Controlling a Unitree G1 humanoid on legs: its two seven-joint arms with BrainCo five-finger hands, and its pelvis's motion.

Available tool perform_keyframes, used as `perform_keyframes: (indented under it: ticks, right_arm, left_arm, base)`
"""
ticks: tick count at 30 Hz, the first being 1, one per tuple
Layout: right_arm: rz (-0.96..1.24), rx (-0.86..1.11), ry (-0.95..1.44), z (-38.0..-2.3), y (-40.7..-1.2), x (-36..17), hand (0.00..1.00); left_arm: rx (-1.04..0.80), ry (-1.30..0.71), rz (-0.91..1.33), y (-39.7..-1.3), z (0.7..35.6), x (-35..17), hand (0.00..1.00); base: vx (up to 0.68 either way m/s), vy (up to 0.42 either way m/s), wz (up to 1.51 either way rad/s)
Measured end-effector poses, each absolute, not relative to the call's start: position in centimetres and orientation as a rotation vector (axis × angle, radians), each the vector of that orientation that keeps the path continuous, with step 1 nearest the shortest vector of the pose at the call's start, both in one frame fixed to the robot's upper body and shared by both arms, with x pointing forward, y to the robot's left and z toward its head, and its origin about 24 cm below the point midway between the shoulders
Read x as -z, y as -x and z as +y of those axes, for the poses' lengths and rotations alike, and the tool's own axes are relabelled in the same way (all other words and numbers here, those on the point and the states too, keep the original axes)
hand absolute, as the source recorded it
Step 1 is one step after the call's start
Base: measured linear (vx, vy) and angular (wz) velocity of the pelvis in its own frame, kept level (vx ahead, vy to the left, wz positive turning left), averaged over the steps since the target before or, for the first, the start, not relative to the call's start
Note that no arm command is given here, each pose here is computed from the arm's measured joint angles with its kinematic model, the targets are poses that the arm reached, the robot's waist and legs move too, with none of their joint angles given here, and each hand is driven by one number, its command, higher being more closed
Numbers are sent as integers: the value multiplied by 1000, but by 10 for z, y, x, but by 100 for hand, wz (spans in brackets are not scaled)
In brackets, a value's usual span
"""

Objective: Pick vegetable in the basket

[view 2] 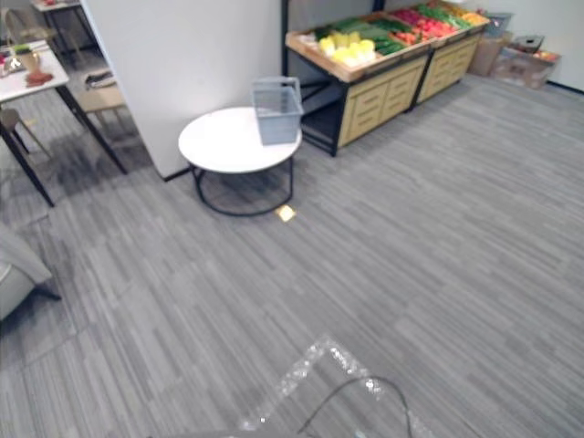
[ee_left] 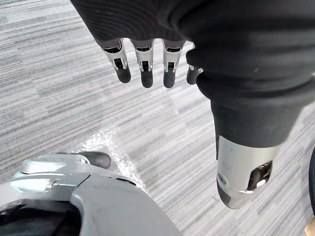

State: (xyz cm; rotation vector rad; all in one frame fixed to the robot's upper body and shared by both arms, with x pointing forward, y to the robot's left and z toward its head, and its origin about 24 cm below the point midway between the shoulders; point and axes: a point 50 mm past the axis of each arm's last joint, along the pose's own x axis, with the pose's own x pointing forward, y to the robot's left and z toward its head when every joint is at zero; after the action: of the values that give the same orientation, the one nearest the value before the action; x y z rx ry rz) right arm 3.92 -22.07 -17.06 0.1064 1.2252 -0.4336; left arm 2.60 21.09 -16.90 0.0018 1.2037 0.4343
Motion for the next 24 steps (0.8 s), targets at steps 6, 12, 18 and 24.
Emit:
perform_keyframes:
  ticks: [6, 12, 18, 24]
  right_arm:
    - [1175, 453, -132, -221, -53, 169, 0]
    - [1161, 456, -133, -221, -57, 168, 0]
    - [1137, 486, -171, -221, -60, 168, 0]
    - [1134, 509, -198, -219, -60, 168, 0]
  left_arm:
    - [-494, 52, 1192, -25, 212, 169, 0]
    - [-527, 73, 1182, -26, 212, 168, 0]
    - [-551, 92, 1166, -26, 212, 168, 0]
    - [-591, 138, 1159, -26, 212, 168, 0]
  base:
    - [-39, -8, -1]
    - [-17, -8, -3]
    - [-4, -6, -7]
    - [-25, -11, -9]
